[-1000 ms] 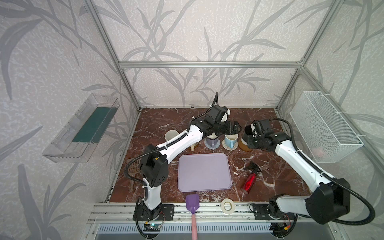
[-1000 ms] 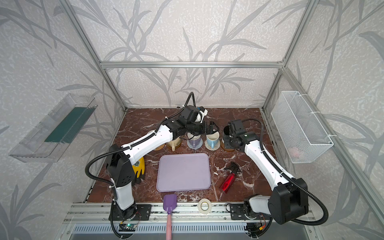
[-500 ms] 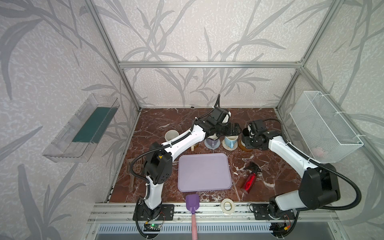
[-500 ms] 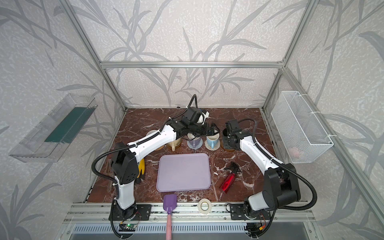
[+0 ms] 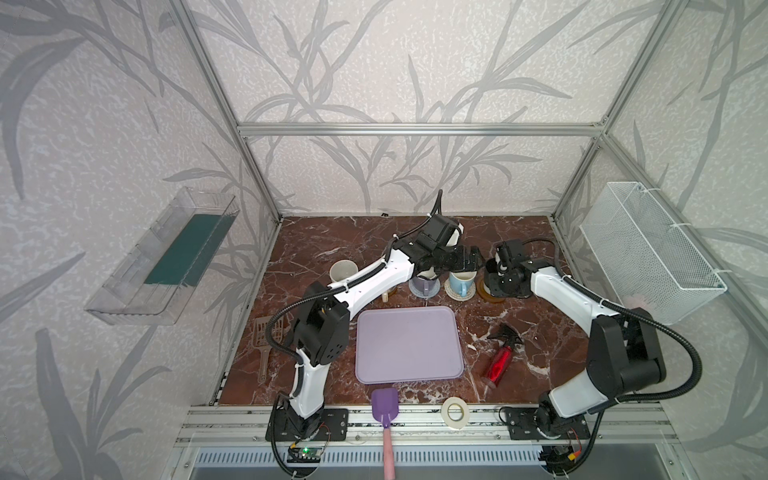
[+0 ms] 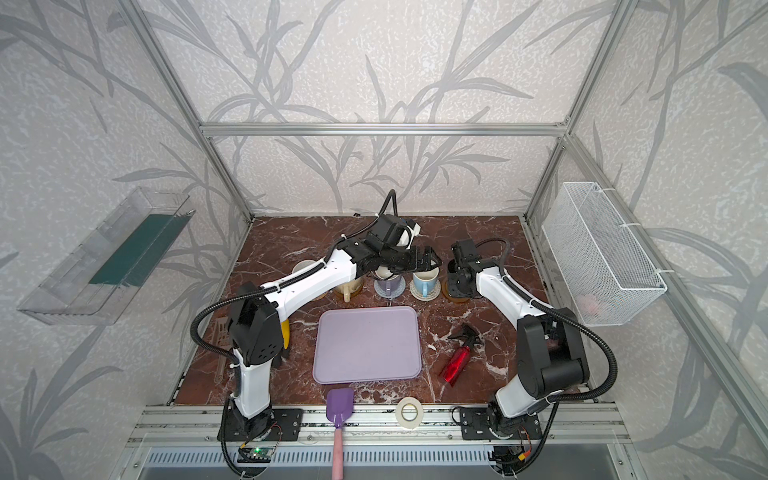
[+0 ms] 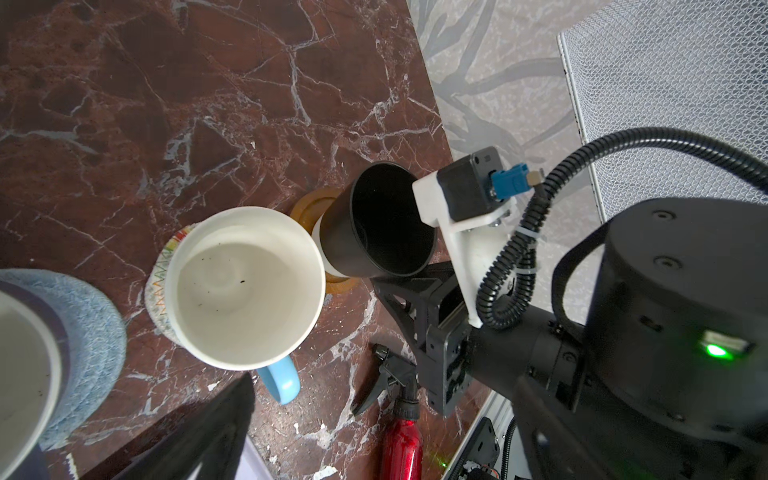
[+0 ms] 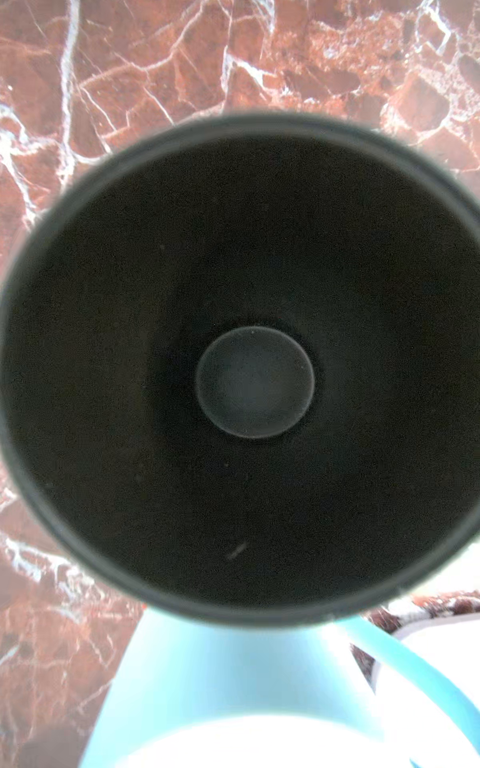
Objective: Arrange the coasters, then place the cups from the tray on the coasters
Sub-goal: 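Lower the black mug onto the orange-brown wooden coaster with right gripper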
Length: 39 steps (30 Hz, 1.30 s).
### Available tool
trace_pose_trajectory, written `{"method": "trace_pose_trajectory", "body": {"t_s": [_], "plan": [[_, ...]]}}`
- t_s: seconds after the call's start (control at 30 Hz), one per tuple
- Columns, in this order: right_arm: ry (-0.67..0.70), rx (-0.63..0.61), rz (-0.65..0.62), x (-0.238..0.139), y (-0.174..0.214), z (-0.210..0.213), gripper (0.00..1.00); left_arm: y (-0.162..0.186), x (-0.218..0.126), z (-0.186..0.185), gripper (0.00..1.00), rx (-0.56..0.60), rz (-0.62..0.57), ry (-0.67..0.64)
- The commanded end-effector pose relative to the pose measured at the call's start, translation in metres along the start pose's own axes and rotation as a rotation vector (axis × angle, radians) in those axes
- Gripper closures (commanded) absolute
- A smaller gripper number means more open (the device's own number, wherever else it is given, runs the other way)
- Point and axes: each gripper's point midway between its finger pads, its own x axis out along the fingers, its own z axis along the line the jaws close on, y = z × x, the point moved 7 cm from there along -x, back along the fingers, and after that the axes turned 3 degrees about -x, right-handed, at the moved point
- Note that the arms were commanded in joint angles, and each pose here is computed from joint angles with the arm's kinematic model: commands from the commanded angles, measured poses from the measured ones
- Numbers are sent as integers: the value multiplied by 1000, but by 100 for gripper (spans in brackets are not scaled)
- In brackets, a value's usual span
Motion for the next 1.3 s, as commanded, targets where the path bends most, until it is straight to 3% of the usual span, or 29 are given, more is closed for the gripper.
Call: {"method": "trace_pose_trajectory", "body": {"t_s": [0.0,1.27], "plan": [[-34,0,-106,-10,-22,2,100,-6,0,-10,1,17,-15,31],[18,9,-46,3,12,-7,99,0,3,-8,1,-18,-27,47]]}}
